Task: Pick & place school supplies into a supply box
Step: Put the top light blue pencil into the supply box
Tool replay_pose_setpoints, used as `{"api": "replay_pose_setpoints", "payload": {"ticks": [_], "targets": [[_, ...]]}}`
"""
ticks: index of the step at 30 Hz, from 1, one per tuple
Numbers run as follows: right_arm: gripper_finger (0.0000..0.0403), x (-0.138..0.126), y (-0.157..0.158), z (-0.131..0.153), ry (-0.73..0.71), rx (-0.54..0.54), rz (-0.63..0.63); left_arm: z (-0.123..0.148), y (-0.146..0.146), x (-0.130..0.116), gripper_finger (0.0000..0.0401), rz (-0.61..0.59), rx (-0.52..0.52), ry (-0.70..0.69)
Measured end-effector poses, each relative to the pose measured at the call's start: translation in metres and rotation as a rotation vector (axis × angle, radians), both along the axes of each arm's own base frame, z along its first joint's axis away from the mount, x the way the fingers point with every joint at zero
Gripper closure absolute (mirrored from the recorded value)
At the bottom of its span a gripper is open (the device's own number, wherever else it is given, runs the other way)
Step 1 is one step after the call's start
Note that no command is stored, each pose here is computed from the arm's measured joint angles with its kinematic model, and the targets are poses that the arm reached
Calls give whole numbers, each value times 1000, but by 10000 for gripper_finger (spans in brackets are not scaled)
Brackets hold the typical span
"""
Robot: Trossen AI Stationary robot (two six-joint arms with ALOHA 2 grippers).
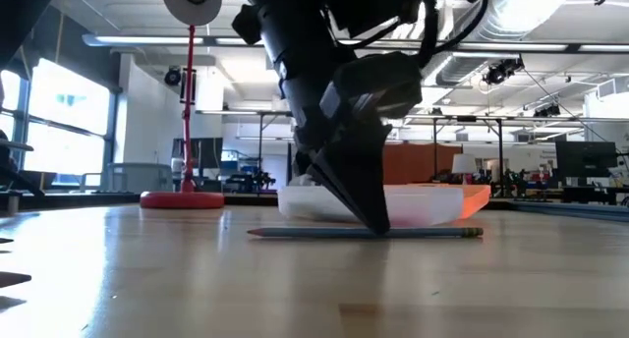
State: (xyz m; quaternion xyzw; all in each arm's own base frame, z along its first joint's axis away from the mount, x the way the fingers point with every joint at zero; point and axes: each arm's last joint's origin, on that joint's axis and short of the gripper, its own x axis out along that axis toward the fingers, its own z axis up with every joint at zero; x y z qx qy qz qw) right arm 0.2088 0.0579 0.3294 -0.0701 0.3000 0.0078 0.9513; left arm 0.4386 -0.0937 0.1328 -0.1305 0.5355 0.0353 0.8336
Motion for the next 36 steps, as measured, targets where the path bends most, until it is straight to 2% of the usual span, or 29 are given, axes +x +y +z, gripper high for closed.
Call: {"api": "replay_pose_setpoints", "payload": {"ticks": [8, 14, 19, 29, 32, 36], "targets": [[299, -1, 1, -1, 9, 13, -23, -10, -15, -9, 359, -71, 51, 1], [299, -1, 1, -1, 7, 26, -55, -15, -26, -11, 359, -75, 110, -15], [299, -1, 1, -1, 6, 29, -57, -17, -28, -10, 354, -76, 113, -20], [300, -1, 1, -1, 6, 34, -60, -19, -28, -7, 259, -122, 131, -59], [300, -1, 1, -1, 6, 35, -61, -18, -28, -6, 241, -69, 167, -84], [300, -1, 1, -1, 6, 35, -61, -17, -30, -4, 239, 2, 184, -124]]}}
